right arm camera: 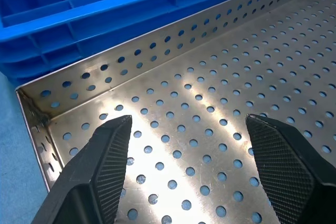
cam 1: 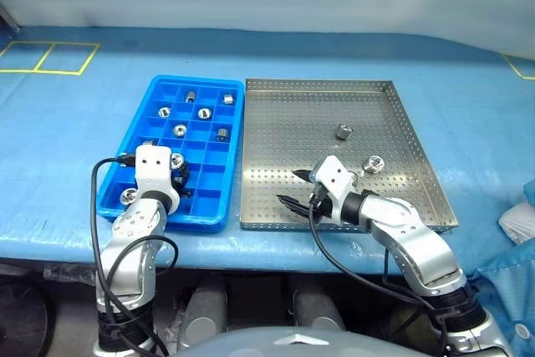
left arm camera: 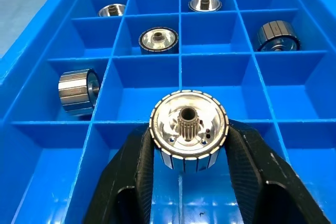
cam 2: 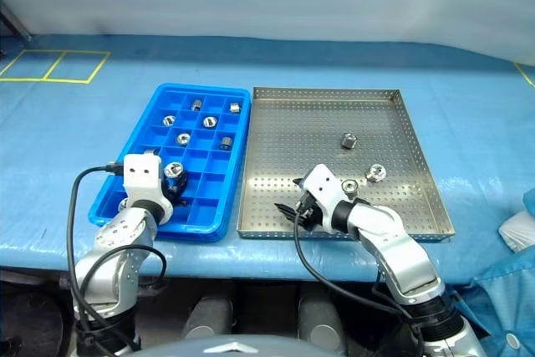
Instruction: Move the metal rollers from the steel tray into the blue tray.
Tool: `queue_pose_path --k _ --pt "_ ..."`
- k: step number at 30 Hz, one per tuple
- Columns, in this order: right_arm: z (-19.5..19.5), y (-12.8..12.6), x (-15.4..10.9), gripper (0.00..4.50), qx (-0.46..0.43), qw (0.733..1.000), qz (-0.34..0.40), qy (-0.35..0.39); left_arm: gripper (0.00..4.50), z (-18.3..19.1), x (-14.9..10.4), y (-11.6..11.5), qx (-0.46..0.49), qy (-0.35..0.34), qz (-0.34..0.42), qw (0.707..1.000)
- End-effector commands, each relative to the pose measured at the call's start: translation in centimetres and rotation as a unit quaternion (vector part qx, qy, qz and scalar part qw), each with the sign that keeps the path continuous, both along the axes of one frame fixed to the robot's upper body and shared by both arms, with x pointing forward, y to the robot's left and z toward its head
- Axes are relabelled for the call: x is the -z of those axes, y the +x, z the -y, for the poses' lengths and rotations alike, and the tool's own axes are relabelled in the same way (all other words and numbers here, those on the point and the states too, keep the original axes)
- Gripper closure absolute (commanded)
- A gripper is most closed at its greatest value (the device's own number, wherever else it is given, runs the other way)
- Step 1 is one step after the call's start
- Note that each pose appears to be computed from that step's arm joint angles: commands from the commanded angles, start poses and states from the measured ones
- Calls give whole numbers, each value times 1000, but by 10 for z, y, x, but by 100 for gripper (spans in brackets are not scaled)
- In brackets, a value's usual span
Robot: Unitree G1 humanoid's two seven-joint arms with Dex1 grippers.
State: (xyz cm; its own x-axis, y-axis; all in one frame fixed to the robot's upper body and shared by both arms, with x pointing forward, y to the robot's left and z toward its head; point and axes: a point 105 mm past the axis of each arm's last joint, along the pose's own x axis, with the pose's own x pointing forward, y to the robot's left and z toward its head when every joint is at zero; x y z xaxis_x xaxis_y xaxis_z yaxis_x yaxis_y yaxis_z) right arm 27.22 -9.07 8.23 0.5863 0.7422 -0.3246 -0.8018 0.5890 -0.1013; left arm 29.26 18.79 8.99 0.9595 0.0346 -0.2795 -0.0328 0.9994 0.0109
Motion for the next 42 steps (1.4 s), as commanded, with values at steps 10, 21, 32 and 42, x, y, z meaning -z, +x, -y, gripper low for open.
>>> queue_pose_path --k 10,21,32,42 --pt "-1 1 -9 85 -2 1000 20 7 278 -2 -31 4 -3 -80 90 993" --pt "-2 2 -8 85 -2 1000 19 7 278 -16 -3 -1 -31 -19 16 999" --pt "-2 2 -8 85 -1 1000 19 6 29 2 -6 -1 24 -28 27 999" --pt "-1 2 -6 85 0 1000 20 1 29 2 -44 7 34 -62 137 988"
